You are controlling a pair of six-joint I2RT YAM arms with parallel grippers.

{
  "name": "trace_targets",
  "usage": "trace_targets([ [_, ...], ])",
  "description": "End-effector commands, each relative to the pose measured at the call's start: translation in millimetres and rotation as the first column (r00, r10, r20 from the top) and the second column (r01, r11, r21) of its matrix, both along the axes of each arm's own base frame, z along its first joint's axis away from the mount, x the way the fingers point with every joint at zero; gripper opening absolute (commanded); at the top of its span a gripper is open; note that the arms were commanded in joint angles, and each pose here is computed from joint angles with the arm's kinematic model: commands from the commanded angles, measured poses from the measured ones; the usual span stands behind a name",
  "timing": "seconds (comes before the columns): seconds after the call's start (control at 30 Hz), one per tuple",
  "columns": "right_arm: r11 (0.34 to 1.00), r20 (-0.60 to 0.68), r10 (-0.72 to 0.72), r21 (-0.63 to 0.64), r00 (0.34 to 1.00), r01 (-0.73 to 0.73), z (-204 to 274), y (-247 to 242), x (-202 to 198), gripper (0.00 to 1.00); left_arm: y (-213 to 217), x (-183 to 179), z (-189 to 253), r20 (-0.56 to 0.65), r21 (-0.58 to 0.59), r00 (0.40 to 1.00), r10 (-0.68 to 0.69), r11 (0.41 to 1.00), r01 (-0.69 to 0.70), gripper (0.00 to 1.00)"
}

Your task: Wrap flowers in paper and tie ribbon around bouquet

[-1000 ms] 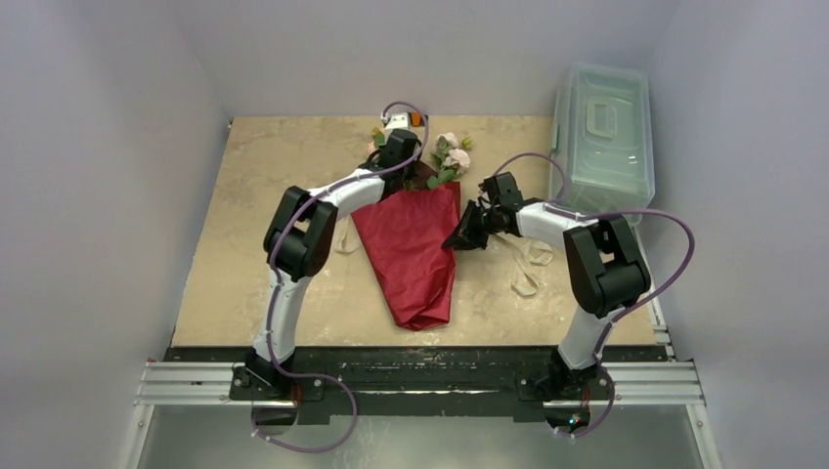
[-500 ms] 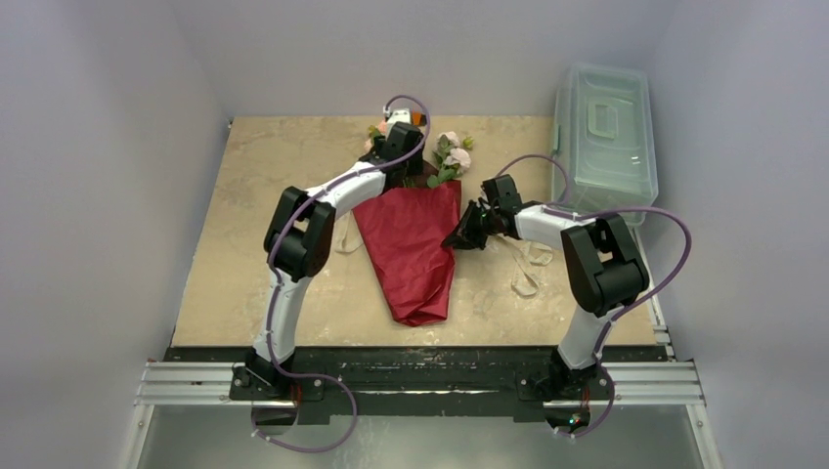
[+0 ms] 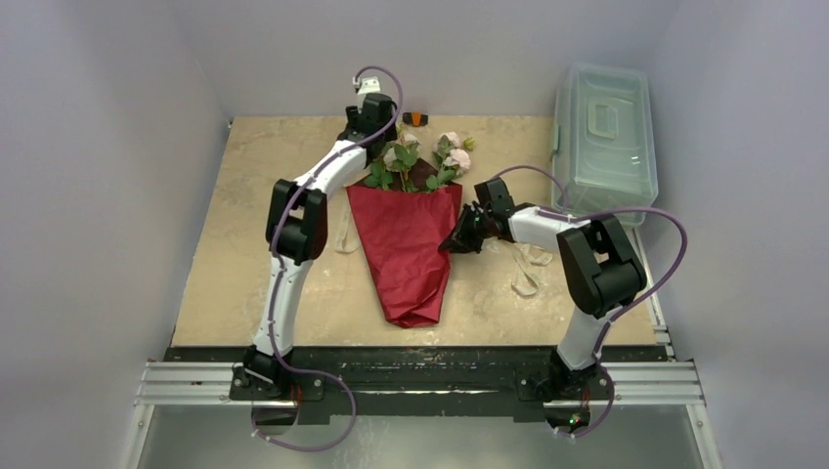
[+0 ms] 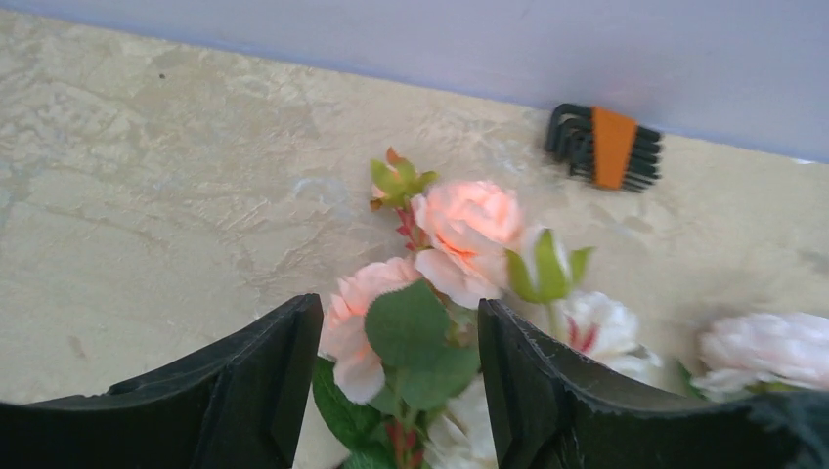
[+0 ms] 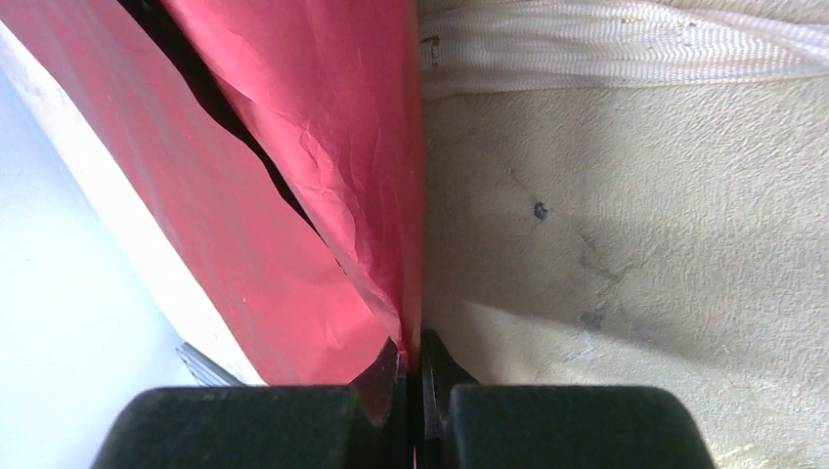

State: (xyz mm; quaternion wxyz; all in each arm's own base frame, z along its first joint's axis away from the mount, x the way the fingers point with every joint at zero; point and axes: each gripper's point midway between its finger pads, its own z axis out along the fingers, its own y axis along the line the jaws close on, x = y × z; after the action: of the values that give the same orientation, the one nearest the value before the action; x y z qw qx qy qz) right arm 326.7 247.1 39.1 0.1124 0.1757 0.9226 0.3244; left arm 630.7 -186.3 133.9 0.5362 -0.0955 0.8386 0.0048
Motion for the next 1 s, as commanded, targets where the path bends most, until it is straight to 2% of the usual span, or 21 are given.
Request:
trace_targets([
  [0.0, 0.999, 0.026, -0.025, -0.027, 0.999, 0.026, 6, -3, 0, 0.00, 8, 18, -41, -0.055, -0.005, 0.998, -0.011, 1.000, 0.010, 0.62],
  [0.1, 0.999, 0.021, -0.034, -0.029, 0.999, 0.034, 4, -5, -2, 0.00, 11, 24, -63, -0.088, -0.040, 0.996, -0.024, 0.999, 0.021, 0.54],
  [0.2, 0.999, 0.023, -0.039, -0.028, 0.999, 0.040, 5, -4, -1, 0.00, 7, 23, -78, -0.119, -0.079, 0.990, -0.069, 0.995, 0.060, 0.35],
  [0.3, 0.999, 0.027, -0.042, -0.026, 0.999, 0.043, 6, -3, 1, 0.00, 2, 15, -79, -0.139, -0.091, 0.984, -0.110, 0.991, 0.098, 0.10],
  [0.4, 0.999, 0.043, -0.050, -0.015, 0.998, 0.050, 14, 0, 8, 0.00, 1, 4, -59, -0.099, -0.121, 0.987, -0.127, 0.986, 0.115, 0.00],
  [0.73, 0.991, 0.130, -0.120, 0.079, 0.984, 0.110, 70, 17, 46, 0.00, 3, -21, 9, -0.030, -0.144, 0.987, -0.156, 0.978, 0.151, 0.00],
  [0.97, 0.981, 0.153, -0.177, 0.101, 0.972, 0.163, 85, 20, 65, 0.00, -10, -8, 17, -0.007, -0.179, 0.981, -0.196, 0.965, 0.191, 0.00],
])
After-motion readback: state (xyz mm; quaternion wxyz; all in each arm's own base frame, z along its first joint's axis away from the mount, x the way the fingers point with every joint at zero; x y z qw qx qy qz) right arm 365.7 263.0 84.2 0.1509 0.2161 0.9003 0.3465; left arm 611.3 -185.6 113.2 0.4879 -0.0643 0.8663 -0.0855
